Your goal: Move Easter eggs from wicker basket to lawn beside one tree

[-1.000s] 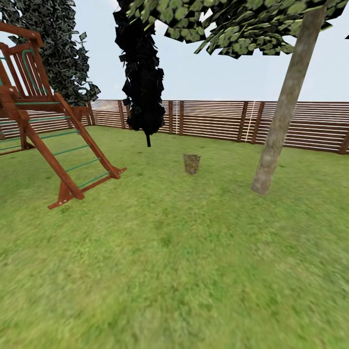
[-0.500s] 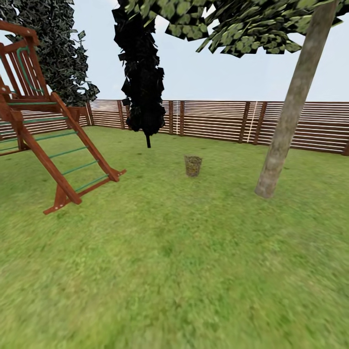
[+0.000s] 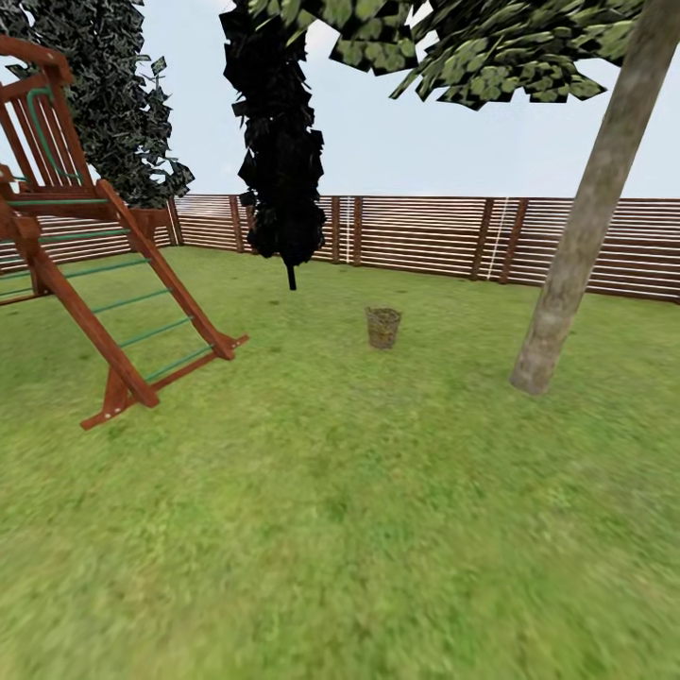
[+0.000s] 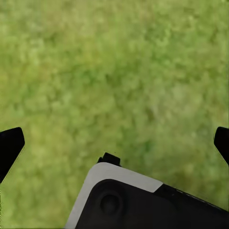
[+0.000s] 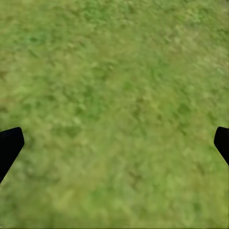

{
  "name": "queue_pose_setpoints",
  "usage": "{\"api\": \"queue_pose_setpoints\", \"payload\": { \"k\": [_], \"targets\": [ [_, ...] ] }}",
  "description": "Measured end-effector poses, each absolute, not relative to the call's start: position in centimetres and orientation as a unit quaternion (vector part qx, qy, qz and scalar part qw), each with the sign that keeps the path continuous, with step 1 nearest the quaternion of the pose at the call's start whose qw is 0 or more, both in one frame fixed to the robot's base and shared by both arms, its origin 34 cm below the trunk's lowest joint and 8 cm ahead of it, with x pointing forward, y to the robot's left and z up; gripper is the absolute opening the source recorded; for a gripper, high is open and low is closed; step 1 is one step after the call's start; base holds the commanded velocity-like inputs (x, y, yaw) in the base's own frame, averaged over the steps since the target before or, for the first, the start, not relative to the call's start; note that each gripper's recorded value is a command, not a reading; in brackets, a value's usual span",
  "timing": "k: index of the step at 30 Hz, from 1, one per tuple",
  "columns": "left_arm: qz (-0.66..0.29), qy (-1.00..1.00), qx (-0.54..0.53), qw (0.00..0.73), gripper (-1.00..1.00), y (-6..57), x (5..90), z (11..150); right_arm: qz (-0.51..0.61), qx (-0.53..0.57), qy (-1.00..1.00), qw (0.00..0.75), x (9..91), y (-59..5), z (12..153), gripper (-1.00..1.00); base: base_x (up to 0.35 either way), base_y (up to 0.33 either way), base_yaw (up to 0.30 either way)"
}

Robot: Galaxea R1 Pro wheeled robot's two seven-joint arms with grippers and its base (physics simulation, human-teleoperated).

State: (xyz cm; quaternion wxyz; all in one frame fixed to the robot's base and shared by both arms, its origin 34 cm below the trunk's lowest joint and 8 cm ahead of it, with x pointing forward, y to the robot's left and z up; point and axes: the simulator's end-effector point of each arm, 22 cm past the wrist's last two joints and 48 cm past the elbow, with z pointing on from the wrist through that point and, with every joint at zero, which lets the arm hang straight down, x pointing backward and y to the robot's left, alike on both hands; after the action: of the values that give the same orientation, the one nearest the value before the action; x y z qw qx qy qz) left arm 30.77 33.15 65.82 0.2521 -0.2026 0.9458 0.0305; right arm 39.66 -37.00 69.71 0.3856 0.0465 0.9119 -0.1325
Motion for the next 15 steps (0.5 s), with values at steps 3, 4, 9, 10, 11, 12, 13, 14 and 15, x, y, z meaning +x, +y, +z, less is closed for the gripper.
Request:
{"api": "queue_pose_setpoints", "payload": {
  "k": [3,4,9,10,11,12,13,14,15],
  "targets": [
    [0.030,0.946,-0.203,0.252,1.00,33.15,30.76,65.82,-0.133,0.047,0.912,0.386,39.66,-37.00,69.71,1.00,0.319,0.194,0.000],
    [0.030,0.946,-0.203,0.252,1.00,33.15,30.77,65.82,-0.133,0.047,0.912,0.386,39.66,-37.00,69.71,1.00,0.319,0.194,0.000],
    [0.030,0.946,-0.203,0.252,1.00,33.15,30.77,65.82,-0.133,0.047,0.912,0.386,39.66,-37.00,69.71,1.00,0.319,0.194,0.000],
    [0.031,0.946,-0.203,0.252,1.00,33.18,30.78,65.83,-0.133,0.047,0.912,0.386,39.66,-37.00,69.71,1.00,0.319,0.194,0.000],
    [0.031,0.946,-0.202,0.253,1.00,33.22,30.78,65.83,-0.133,0.047,0.912,0.386,39.67,-37.00,69.72,1.00,0.319,0.194,0.000],
    [0.031,0.946,-0.202,0.253,1.00,33.24,30.79,65.84,-0.133,0.047,0.912,0.386,39.67,-37.00,69.72,1.00,0.319,0.194,0.000],
    [0.031,0.946,-0.202,0.253,1.00,33.25,30.79,65.84,-0.133,0.047,0.912,0.386,39.67,-37.00,69.73,1.00,0.319,0.194,0.000],
    [0.031,0.946,-0.202,0.253,1.00,33.26,30.79,65.84,-0.133,0.046,0.912,0.386,39.68,-36.99,69.73,1.00,0.319,0.194,0.000],
    [0.031,0.946,-0.202,0.253,1.00,33.26,30.80,65.85,-0.133,0.046,0.912,0.386,39.68,-36.99,69.73,1.00,0.319,0.187,0.000]
  ]
}}
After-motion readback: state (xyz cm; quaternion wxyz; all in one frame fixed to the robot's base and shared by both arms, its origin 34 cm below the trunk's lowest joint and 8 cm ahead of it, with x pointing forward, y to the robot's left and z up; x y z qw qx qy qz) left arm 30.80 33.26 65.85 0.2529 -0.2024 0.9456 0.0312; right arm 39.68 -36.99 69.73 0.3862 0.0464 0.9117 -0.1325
